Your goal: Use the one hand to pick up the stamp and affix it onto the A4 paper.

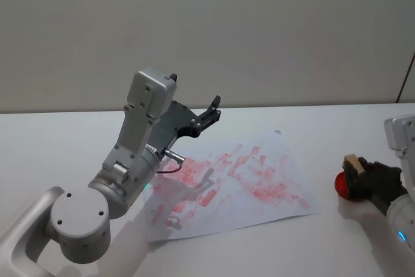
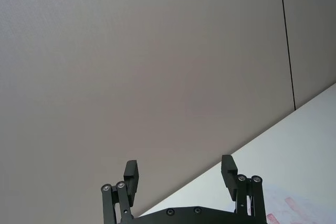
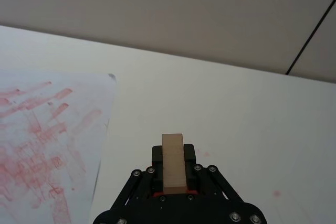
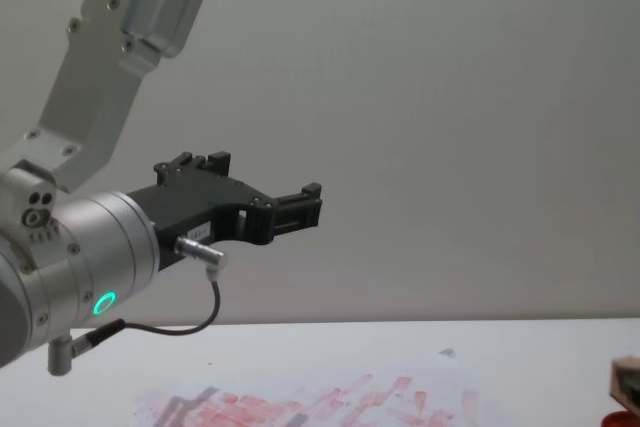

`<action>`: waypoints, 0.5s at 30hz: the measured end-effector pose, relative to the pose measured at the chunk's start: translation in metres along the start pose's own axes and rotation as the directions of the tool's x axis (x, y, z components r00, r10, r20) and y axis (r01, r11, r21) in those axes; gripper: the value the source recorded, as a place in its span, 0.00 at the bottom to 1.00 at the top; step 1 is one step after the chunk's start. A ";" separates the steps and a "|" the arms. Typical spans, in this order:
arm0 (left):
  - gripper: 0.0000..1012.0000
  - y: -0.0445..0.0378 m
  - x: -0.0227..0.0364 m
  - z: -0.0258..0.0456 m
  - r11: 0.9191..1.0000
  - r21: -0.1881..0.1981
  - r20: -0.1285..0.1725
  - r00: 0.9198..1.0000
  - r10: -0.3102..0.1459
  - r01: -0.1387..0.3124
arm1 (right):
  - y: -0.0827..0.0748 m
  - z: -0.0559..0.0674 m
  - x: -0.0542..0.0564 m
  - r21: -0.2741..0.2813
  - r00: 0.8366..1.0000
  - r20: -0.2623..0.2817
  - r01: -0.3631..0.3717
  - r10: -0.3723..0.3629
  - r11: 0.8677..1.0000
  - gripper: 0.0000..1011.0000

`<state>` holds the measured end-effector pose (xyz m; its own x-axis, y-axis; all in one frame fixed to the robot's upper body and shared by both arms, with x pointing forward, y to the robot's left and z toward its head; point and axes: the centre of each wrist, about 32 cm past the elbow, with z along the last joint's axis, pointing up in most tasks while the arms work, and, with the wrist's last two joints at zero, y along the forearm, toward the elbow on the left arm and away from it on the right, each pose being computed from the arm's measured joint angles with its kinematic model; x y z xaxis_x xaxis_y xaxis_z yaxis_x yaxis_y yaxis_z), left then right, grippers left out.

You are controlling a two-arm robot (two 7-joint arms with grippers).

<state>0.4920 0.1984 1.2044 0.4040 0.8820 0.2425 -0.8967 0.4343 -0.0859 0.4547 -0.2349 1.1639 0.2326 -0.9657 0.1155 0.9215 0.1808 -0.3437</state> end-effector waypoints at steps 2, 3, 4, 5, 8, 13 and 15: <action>0.99 0.0000 0.0000 0.0000 1.000 0.000 0.000 1.000 0.000 0.000 | 0.000 0.002 0.000 0.015 1.000 0.001 -0.008 0.008 1.000 0.21; 0.99 0.0000 0.0000 0.0000 1.000 0.000 0.000 1.000 0.000 0.000 | 0.000 0.004 -0.001 0.035 1.000 0.004 -0.020 0.019 0.999 0.21; 0.99 0.0000 0.0000 0.0000 1.000 0.000 0.000 1.000 0.000 0.000 | 0.001 0.005 -0.002 0.044 1.000 0.005 -0.025 0.025 0.999 0.21; 0.99 0.0000 0.0000 0.0000 1.000 0.000 0.000 1.000 0.000 0.000 | 0.001 0.006 -0.002 0.053 1.000 0.006 -0.031 0.030 0.998 0.21; 0.99 0.0000 0.0000 0.0000 1.000 0.000 0.000 1.000 0.000 0.000 | 0.002 0.012 -0.004 0.091 0.998 0.012 -0.059 0.058 0.994 0.21; 0.99 0.0000 0.0000 0.0000 1.000 0.000 0.000 1.000 0.000 0.000 | 0.005 0.021 -0.008 0.153 0.993 0.021 -0.119 0.117 0.981 0.21; 0.99 0.0000 0.0000 0.0000 1.000 0.000 0.000 1.000 0.000 0.000 | 0.006 0.023 -0.009 0.169 0.991 0.023 -0.137 0.135 0.976 0.21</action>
<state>0.4920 0.1984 1.2044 0.4040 0.8821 0.2424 -0.8967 0.4343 -0.0859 0.4654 -0.2205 1.1822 0.3620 -0.9278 0.0899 0.9201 0.3401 -0.1942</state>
